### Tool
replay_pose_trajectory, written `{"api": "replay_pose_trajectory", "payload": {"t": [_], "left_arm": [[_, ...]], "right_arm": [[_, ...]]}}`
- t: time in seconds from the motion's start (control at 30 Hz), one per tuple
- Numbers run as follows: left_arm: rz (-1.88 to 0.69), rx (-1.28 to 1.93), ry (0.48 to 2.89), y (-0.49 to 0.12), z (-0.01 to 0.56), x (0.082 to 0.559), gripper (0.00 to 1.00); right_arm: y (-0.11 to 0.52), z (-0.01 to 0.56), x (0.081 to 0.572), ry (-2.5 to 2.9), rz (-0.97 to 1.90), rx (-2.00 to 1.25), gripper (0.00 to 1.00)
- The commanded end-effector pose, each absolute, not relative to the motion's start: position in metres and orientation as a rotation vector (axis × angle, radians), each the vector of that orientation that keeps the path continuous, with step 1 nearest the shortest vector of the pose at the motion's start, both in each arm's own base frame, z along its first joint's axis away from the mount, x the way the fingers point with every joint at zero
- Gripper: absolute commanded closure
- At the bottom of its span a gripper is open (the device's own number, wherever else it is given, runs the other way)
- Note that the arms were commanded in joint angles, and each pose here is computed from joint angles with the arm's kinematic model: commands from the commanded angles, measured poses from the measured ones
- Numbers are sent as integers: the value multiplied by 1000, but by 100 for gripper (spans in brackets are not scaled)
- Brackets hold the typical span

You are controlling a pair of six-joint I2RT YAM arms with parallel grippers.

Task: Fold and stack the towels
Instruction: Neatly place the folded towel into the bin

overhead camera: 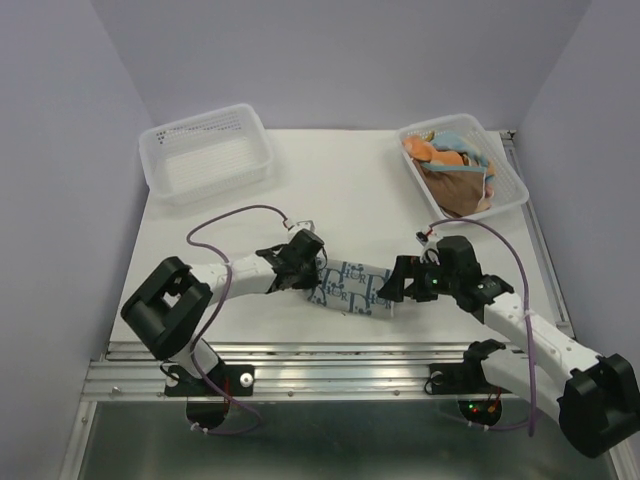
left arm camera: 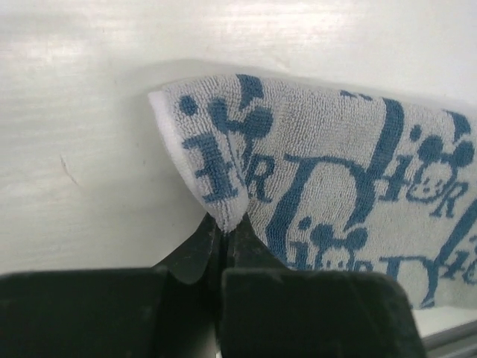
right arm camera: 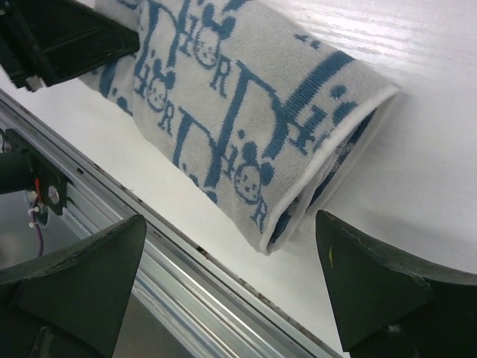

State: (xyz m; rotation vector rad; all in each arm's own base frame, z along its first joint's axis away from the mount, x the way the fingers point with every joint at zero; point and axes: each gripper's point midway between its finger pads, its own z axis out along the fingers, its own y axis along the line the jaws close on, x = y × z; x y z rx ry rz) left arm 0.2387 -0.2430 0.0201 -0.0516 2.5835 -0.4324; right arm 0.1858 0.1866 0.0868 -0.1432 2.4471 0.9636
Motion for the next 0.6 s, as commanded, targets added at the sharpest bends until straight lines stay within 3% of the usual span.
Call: {"api": "replay_pose_trajectory", "payload": {"t": [0.0, 0.17, 0.33, 0.57], "left_arm": [[-134, -29, 2569, -224, 16, 264, 100], [31, -10, 2382, -237, 67, 334, 100], [217, 29, 2340, -237, 76, 379, 100], [290, -2, 2247, -222, 125, 461, 100]], "right_arm": [[194, 125, 202, 2306, 980, -202, 0], [190, 127, 204, 2283, 949, -188, 0], [185, 132, 209, 2242, 914, -159, 0], [174, 139, 217, 2185, 846, -95, 0]]}}
